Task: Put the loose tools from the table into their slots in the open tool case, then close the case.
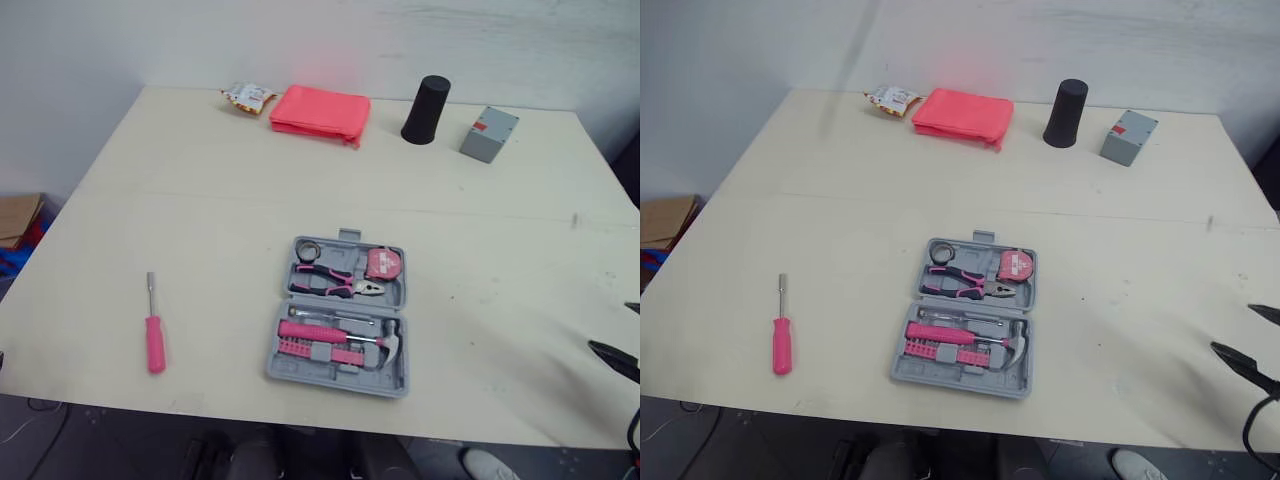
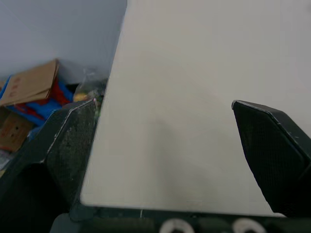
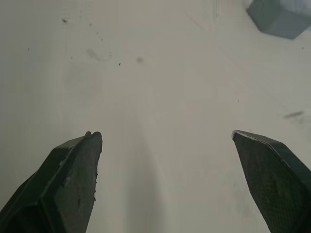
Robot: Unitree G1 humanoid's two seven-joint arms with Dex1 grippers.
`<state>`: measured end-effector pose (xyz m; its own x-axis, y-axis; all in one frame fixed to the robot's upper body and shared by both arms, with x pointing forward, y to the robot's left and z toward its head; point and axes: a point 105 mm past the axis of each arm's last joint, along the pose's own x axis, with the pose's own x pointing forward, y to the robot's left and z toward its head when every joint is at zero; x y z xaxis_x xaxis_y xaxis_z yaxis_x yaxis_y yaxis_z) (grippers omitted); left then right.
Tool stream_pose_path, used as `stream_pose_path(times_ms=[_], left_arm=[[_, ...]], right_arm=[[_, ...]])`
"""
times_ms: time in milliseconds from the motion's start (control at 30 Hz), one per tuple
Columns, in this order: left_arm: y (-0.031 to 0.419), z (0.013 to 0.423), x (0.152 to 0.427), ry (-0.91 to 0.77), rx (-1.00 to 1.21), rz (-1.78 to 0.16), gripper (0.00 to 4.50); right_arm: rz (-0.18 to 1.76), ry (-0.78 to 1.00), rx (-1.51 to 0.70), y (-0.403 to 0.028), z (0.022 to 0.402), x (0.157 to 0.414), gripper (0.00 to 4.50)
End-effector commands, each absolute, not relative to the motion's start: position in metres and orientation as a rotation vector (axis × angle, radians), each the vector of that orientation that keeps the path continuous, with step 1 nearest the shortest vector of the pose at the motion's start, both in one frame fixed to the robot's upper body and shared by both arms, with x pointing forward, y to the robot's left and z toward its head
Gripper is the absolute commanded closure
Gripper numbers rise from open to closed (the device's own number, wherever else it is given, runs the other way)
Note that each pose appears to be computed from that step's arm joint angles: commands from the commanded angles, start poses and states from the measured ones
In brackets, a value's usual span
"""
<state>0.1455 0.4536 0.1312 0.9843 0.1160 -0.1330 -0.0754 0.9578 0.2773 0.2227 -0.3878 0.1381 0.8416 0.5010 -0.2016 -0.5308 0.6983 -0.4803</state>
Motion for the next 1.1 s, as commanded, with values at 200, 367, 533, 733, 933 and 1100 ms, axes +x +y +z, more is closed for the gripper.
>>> stream_pose_path(times_ms=[200, 367, 533, 733, 933, 1100], left_arm=[[0.378, 0.147, 0.179, 0.121, 0.087, 0.01, 0.0], [0.32, 0.144, 0.187, 0.199, -0.043, 0.032, 0.0], [0.286, 0.122, 0.189, 0.351, -0.031, 0.036, 0.0], [0.279, 0.096, 0.202, 0.418, -0.05, 0.188, 0.0], [0.26, 0.077, 0.205, 0.476, -0.078, 0.2, 0.0], [0.262, 0.069, 0.208, 0.506, -0.08, 0.199, 2.27]], right_arm=[[0.933, -0.323, -0.377, -0.282, 0.175, 0.24, 0.05], [1.244, -0.45, -0.235, -0.195, 0.186, 0.223, 0.05], [1.369, -0.513, -0.157, -0.157, 0.195, 0.216, 0.05], [1.487, -0.532, -0.158, -0.135, 0.197, 0.214, 0.05], [1.519, -0.532, -0.164, -0.131, 0.196, 0.212, 0.05], [1.525, -0.528, -0.167, -0.128, 0.195, 0.211, 0.0]])
